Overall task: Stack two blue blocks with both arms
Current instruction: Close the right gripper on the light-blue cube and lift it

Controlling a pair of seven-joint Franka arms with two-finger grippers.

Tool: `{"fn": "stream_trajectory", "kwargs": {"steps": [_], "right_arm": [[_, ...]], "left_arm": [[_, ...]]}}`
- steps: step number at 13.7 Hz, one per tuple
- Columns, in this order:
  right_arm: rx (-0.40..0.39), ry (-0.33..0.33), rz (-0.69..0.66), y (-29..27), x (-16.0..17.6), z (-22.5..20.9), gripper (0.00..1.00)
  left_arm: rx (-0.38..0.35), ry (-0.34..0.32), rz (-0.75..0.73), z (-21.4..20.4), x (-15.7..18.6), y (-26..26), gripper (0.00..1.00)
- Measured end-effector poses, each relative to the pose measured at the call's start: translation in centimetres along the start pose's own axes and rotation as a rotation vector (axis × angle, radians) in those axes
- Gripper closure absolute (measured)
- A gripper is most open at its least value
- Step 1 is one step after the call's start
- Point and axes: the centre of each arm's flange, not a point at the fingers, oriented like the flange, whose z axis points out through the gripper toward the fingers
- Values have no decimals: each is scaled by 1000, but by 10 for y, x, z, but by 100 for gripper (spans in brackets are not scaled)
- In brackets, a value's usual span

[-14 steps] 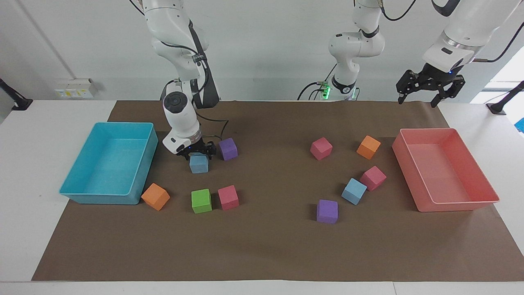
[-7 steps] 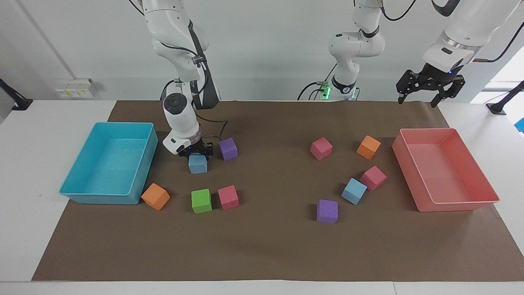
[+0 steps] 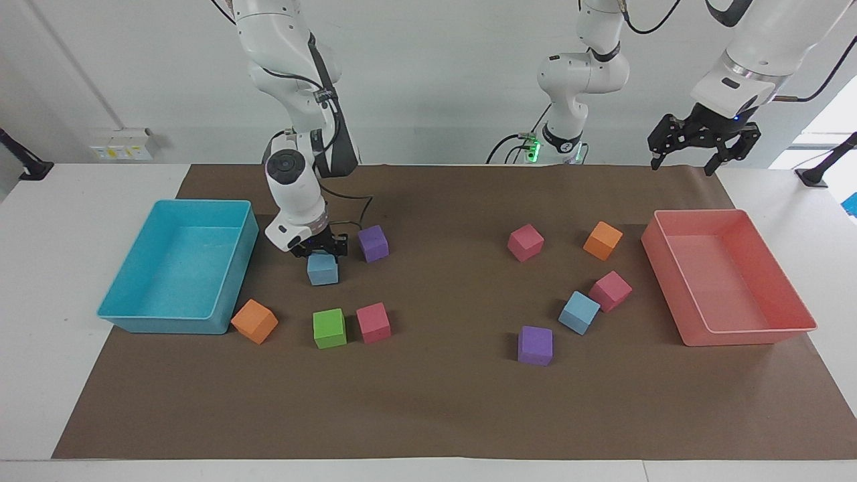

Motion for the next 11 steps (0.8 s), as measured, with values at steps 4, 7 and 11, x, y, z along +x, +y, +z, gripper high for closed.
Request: {"fn": "stream_trajectory", "kwargs": {"steps": [4,7,11], "right_arm": [[4,14,18,10,0,-64,50],[2,-10,27,22,-5,-104,50],[3,-7,19,17,3,-140,50]], "left_arm": [[0,0,0,0,0,0,0],[0,0,0,0,0,0,0],[0,-1,0,0,0,0,0]]}}
